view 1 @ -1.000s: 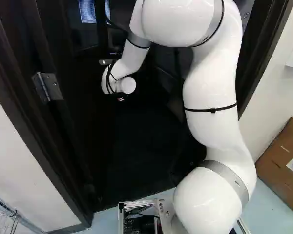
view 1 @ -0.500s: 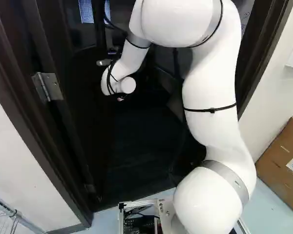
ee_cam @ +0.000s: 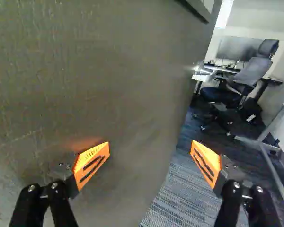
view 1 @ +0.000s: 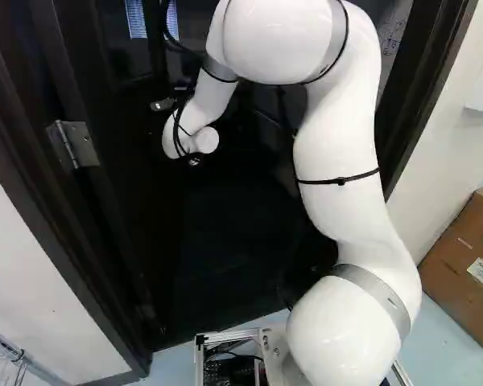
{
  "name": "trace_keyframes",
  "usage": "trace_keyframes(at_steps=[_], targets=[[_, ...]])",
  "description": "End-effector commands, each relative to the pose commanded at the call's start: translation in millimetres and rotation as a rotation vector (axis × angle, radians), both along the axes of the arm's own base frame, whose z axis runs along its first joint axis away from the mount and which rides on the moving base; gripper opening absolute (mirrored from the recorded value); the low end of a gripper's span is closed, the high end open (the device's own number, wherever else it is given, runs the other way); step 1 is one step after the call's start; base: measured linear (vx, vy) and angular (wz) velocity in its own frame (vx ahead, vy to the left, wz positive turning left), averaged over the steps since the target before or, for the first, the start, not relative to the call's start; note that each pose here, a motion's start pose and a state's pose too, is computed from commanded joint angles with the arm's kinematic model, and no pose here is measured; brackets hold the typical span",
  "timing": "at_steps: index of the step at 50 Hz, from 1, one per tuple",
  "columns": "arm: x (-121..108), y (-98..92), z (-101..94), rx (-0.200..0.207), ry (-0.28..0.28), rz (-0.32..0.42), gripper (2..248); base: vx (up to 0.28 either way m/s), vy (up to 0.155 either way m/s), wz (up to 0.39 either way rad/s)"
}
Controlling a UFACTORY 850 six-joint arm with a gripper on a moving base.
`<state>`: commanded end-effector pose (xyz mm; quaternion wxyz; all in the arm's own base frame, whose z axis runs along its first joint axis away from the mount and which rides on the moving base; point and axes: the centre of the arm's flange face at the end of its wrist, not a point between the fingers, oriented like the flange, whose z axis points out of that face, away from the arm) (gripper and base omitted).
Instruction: Open the door and move inside
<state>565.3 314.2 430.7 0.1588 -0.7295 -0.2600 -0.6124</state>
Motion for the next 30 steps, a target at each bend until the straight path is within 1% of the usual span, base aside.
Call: trace_keyframes(at_steps=[13,30], targets=[[8.4,18.3,-2.8,-0.02,-0.024,0.053,247,0.0,0.0,0.0],[7.4,24.2,-3.7,-0.052,-0.044,0.107,247,0.0,0.0,0.0]])
